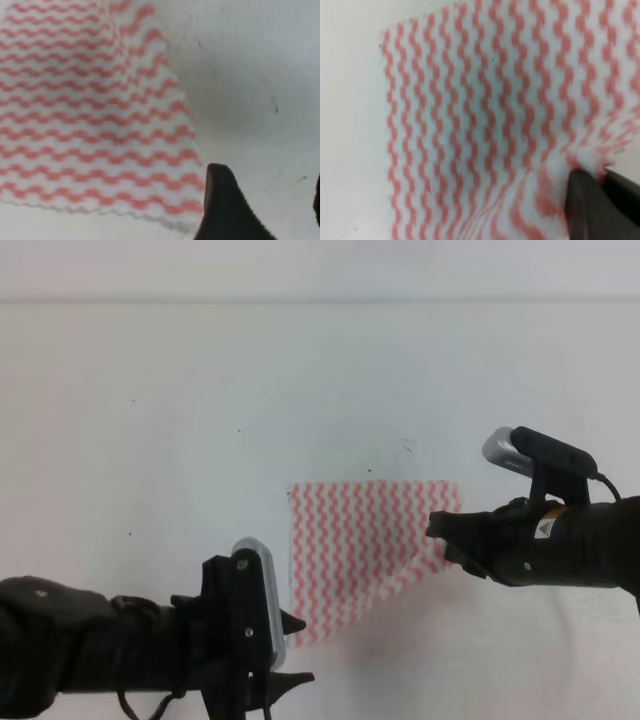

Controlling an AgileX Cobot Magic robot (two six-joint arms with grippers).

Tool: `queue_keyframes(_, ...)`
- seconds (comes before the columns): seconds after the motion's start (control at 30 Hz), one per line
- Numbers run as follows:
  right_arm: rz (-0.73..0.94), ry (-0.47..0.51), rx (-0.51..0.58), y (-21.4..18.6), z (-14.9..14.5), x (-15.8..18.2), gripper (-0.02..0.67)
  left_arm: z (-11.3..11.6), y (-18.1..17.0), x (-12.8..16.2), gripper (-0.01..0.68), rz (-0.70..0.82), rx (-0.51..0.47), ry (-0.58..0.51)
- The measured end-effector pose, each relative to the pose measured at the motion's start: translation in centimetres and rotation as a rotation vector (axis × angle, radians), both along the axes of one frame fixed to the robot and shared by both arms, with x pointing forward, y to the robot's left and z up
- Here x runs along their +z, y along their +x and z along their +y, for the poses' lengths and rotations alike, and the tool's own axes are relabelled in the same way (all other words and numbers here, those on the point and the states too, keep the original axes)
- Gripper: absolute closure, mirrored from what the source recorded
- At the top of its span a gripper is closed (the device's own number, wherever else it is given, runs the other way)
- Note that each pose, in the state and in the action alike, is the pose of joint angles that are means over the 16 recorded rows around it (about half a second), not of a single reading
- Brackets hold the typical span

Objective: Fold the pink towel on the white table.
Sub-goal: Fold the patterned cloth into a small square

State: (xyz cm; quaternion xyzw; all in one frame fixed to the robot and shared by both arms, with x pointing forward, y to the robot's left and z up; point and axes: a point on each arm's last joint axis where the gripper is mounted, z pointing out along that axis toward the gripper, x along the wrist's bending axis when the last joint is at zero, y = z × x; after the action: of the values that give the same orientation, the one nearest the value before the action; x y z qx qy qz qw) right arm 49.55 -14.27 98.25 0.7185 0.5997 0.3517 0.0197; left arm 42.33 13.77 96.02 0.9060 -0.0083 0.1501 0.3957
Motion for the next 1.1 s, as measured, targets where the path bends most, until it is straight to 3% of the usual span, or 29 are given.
queue_keyframes(0.63,-0.011,0.006,-0.006,0.1,0.0,0.1,0.665,-0.7,1.2,-2.8,0.332,0.018,0.013,0.018)
queue_keyframes(1.1,-0.016,0.007,-0.006,0.1,0.0,0.1,0.665,-0.6,2.1,-4.5,0.332,0.007,0.012,0.101)
